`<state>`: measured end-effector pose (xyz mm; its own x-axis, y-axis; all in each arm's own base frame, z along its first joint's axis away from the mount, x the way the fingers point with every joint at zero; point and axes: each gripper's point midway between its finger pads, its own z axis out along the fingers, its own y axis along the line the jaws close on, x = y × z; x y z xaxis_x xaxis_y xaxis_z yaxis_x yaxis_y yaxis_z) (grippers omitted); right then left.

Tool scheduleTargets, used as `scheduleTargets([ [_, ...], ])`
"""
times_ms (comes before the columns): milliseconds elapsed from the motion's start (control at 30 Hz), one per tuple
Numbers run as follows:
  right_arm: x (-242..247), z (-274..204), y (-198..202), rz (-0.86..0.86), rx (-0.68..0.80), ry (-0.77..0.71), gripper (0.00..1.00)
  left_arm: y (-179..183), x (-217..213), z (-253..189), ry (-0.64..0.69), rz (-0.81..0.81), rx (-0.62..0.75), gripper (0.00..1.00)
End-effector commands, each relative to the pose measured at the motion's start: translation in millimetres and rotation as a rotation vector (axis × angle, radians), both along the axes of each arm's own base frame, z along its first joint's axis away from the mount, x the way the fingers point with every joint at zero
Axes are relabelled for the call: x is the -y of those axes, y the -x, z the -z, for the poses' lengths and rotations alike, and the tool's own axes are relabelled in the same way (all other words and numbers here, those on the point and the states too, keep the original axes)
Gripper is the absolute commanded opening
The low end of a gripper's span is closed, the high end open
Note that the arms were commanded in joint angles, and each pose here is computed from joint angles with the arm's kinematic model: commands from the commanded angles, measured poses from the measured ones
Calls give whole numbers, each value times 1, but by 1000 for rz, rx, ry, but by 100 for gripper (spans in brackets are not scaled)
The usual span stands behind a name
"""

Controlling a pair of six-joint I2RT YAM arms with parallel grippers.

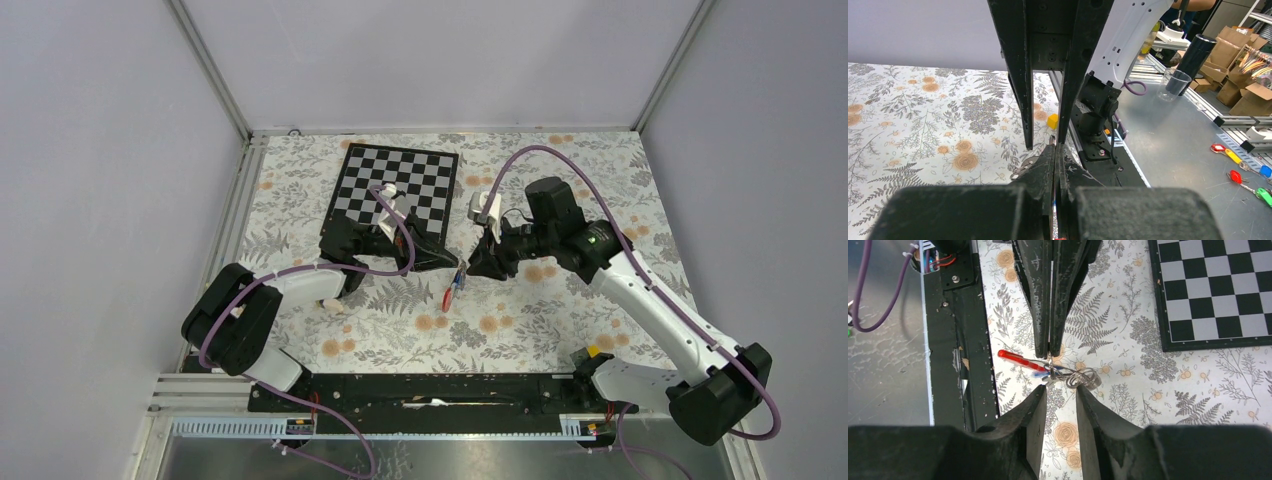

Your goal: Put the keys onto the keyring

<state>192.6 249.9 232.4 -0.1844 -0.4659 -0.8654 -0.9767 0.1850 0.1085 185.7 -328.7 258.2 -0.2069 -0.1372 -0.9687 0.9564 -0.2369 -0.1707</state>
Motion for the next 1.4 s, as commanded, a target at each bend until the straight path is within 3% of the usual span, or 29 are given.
scheduleTargets([
  [0,-5,-10,5,-50,-11,-34,36,3,-3,-13,43,6,69,0],
  [300,-10,11,14,-79,-86,-57,43,0,-3,-17,59,-18,65,0],
  [1367,-17,25,-6,-7,-99,-57,35,-11,-1,-15,58,-85,29,0],
])
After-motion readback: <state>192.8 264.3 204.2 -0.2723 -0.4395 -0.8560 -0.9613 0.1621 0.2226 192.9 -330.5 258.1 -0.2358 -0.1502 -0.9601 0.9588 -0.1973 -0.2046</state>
